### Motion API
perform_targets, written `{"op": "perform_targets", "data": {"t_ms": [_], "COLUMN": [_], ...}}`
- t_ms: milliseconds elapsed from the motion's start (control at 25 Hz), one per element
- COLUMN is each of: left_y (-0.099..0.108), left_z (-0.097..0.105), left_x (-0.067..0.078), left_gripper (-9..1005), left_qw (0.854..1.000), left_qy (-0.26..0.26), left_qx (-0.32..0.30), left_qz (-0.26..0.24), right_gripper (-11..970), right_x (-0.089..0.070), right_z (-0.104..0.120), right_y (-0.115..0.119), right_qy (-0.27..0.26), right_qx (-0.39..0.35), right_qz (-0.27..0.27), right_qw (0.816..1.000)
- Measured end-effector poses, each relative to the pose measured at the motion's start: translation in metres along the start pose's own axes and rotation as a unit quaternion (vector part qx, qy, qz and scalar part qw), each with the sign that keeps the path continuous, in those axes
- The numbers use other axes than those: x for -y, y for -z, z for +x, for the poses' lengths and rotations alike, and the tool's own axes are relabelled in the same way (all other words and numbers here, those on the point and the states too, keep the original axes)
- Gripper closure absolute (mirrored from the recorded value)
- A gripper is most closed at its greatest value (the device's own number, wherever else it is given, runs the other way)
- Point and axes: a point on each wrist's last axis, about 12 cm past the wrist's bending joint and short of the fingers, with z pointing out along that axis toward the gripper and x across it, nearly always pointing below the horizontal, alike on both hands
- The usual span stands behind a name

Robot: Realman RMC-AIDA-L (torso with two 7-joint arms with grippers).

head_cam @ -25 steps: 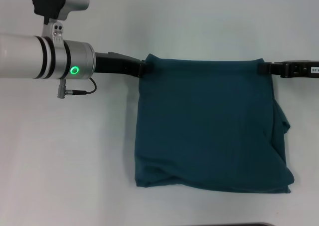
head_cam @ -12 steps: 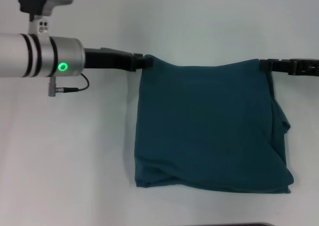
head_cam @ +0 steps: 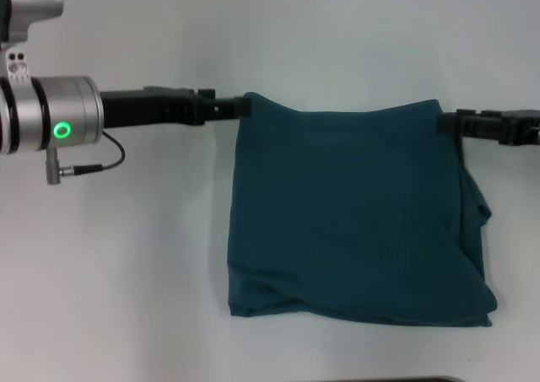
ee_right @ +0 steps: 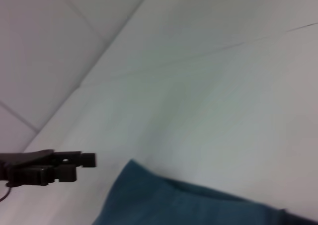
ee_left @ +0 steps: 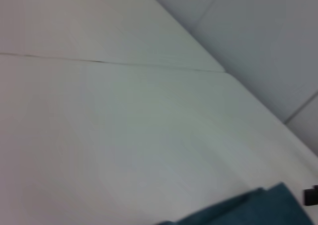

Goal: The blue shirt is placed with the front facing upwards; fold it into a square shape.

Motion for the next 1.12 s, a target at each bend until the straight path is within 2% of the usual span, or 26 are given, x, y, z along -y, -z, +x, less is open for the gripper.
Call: {"op": "perform_targets", "data": {"t_ms": [80,320,520,960,1120], "left_y": [0.001,0.005,0.003,0.000,-0.001], "left_z": [0.005,0.017,0.028,0.033,0.033], "left_x": [0.004,0.012,0.013,0.013,0.013], "left_gripper": [324,153,153,153,153], "left_qw": [1.000,0.997,0.996,0.996,0.996], "left_qy": [-0.002,-0.014,-0.007,-0.003,-0.007], "left_qx": [-0.004,-0.008,-0.015,-0.018,-0.018], "left_qz": [0.024,0.071,0.086,0.090,0.090], "right_gripper": [269,280,414,855,870], "right_x": [-0.004,-0.008,-0.007,-0.002,-0.005], "right_z": [0.004,0.018,0.025,0.024,0.020], "right_y": [-0.003,-0.011,-0.016,-0.023,-0.025], "right_qy": [0.009,0.011,0.010,0.018,0.029], "right_qx": [-0.008,-0.025,-0.029,-0.039,-0.036], "right_qz": [-0.014,-0.036,-0.034,-0.007,-0.019], "right_qw": [1.000,0.999,0.999,0.999,0.999]}}
